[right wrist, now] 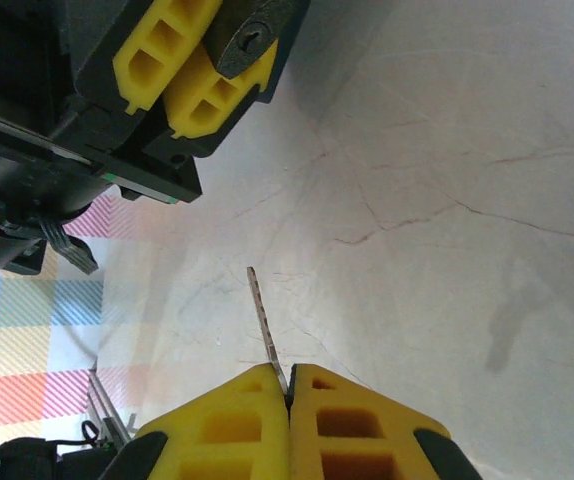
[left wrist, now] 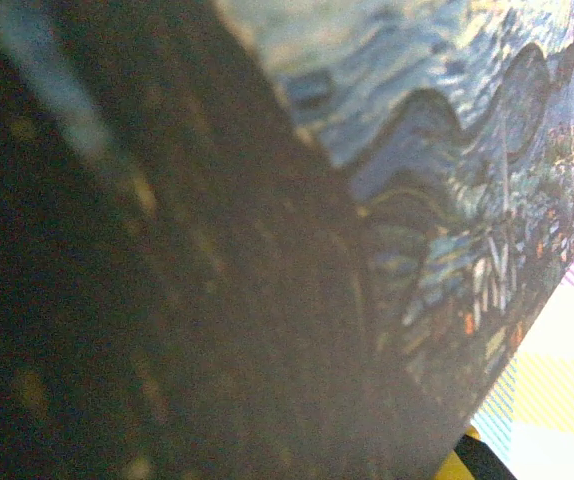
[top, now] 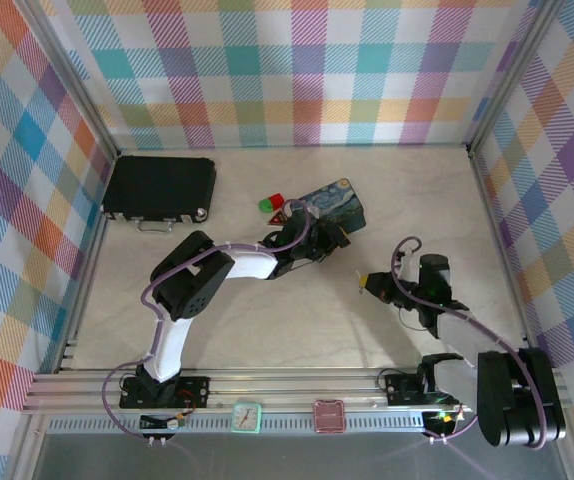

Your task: Unlock the padlock with the key

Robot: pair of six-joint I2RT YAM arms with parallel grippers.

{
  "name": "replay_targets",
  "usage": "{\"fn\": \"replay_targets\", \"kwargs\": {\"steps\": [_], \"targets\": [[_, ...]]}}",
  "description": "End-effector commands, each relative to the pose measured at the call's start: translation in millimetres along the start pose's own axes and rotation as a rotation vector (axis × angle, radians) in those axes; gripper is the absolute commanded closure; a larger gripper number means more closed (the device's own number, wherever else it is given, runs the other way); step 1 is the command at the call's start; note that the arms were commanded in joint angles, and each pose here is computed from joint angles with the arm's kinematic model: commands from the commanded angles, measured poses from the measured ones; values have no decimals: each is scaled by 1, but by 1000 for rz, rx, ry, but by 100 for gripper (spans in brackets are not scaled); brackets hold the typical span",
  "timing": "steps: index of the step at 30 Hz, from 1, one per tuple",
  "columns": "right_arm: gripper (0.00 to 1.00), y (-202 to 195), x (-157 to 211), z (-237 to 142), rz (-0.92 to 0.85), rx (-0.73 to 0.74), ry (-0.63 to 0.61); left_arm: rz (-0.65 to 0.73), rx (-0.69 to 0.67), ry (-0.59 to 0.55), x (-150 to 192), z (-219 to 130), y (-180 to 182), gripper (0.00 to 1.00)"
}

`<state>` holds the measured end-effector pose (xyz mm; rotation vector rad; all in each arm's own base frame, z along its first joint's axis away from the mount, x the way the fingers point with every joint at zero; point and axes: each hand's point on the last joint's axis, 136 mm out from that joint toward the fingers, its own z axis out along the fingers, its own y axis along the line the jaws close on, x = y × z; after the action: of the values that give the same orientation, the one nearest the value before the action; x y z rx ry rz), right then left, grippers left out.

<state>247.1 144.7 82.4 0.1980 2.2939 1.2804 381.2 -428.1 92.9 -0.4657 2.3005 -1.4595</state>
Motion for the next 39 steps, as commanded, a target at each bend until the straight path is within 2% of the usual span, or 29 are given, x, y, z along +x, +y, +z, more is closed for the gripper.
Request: {"fn": "replay_targets", "kwargs": {"steps": [1,6,15,24,39], "targets": [[100,30,-24,4,-87,-126,-15,-14,113,3,-3,-13,-36,100],[100,20,-35,15,-69,-133,4,13,154,10,-2,-13,-43,100],[100,25,-47,31,-59,-281,66,38,138,-49,-11,-20,-31,100],[100,8,-51,37,-63,-196,56,23,150,-52,-13,-12,-27,100],[100,7,-59,46,-59,-215,63,-1,147,-53,-10,-11,-19,100]]}}
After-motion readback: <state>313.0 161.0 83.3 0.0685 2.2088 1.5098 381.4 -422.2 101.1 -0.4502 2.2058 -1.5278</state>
